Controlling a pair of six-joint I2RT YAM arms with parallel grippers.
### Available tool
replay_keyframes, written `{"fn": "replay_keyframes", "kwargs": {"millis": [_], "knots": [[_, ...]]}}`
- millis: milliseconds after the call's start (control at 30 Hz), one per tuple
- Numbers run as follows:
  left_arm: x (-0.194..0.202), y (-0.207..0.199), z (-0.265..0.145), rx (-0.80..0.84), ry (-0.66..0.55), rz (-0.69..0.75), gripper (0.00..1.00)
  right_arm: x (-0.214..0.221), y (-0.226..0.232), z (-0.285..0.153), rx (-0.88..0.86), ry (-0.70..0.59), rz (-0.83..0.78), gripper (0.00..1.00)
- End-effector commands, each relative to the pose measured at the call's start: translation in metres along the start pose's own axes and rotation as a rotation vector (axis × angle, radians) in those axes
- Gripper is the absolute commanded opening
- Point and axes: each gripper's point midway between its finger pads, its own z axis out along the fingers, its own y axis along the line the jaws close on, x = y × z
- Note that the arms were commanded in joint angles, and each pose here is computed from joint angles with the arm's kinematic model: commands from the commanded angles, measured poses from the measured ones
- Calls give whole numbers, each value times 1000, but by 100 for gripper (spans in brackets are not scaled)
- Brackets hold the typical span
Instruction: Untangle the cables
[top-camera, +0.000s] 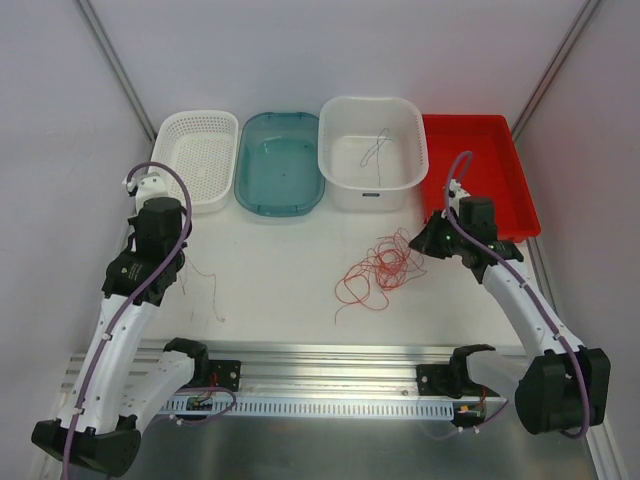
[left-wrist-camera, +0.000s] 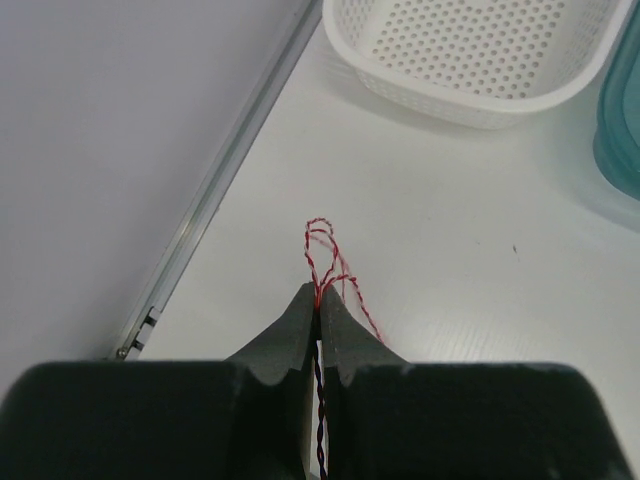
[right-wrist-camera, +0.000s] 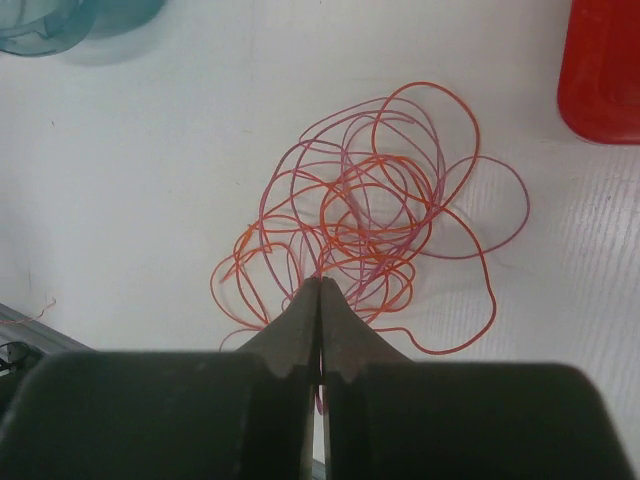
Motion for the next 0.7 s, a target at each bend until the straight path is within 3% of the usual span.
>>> {"fn": "replay_keyframes", "kwargs": {"millis": [0,167,267,367,400,500,667], "knots": [[-14,-5,-9,63,-27,-46,0,-1,-1,-5,0,-2,54,1],[-33,-39,-23,267,-35,-100,0,13,18,-3,-60,77,-38,1],[-52,-53,-29,341,-50,-121,0,24,28,0,-81,118,-80,9],[-75,-62,-33,380,-72,-128,0,30,36,2,-97,137,-116,34],[-81,-64,-33,386,-79,-127,0,31,38,2,-101,140,-132,46],[-109,-70,-28,386,-114,-100,0,35,45,0,-117,145,-174,63],[-166,-71,-13,310,-207,-21,0,40,53,-5,-139,148,-221,76]]}}
